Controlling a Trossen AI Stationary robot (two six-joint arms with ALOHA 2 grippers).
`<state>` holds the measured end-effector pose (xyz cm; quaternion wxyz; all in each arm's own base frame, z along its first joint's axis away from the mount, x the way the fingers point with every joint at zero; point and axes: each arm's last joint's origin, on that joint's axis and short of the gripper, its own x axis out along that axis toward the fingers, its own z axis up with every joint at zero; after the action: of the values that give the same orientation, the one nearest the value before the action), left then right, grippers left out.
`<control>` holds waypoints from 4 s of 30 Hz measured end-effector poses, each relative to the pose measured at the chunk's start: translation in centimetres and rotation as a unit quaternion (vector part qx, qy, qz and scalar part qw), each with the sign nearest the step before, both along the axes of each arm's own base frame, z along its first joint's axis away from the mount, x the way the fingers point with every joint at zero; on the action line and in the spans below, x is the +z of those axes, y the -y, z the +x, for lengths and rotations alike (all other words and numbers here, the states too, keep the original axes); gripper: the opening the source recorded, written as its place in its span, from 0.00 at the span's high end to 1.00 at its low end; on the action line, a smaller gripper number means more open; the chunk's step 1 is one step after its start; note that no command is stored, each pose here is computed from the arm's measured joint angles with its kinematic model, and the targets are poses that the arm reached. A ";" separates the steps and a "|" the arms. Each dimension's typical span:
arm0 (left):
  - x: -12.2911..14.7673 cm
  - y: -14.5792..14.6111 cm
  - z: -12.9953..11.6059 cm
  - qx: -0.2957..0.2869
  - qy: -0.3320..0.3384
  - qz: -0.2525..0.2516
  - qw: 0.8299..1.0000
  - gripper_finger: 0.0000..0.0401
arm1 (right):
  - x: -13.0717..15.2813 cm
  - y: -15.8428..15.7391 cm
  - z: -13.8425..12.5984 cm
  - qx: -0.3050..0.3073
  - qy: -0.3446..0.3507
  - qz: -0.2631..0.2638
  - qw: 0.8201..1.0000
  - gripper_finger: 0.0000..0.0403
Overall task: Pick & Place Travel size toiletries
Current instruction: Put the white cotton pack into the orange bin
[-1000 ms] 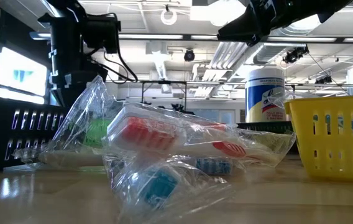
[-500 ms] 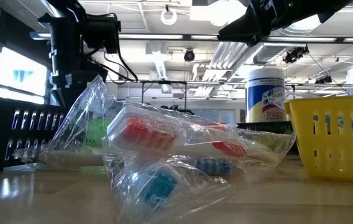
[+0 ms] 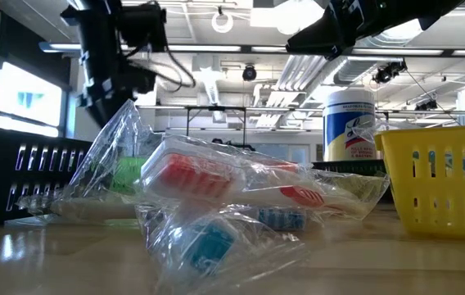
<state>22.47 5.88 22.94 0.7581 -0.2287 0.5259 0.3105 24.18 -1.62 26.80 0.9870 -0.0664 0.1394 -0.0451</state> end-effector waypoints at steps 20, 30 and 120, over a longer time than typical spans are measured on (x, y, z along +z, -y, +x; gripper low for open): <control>5.6 0.2 2.2 -0.067 0.089 0.042 0.993 0.64 | 0.8 0.0 0.2 0.006 0.039 -0.026 0.999 0.72; 4.8 2.5 3.8 -0.138 0.145 0.077 0.977 0.64 | 0.9 -0.1 0.2 0.014 0.048 0.008 0.999 0.72; -1.0 16.1 7.4 -0.322 0.291 0.097 0.896 0.89 | -5.4 -3.3 -12.6 0.023 0.104 0.042 0.993 0.98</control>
<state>29.86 -10.25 21.99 0.9541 -0.0526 0.2941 0.0190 11.61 1.69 21.40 0.9988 -0.0234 0.0364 -0.0235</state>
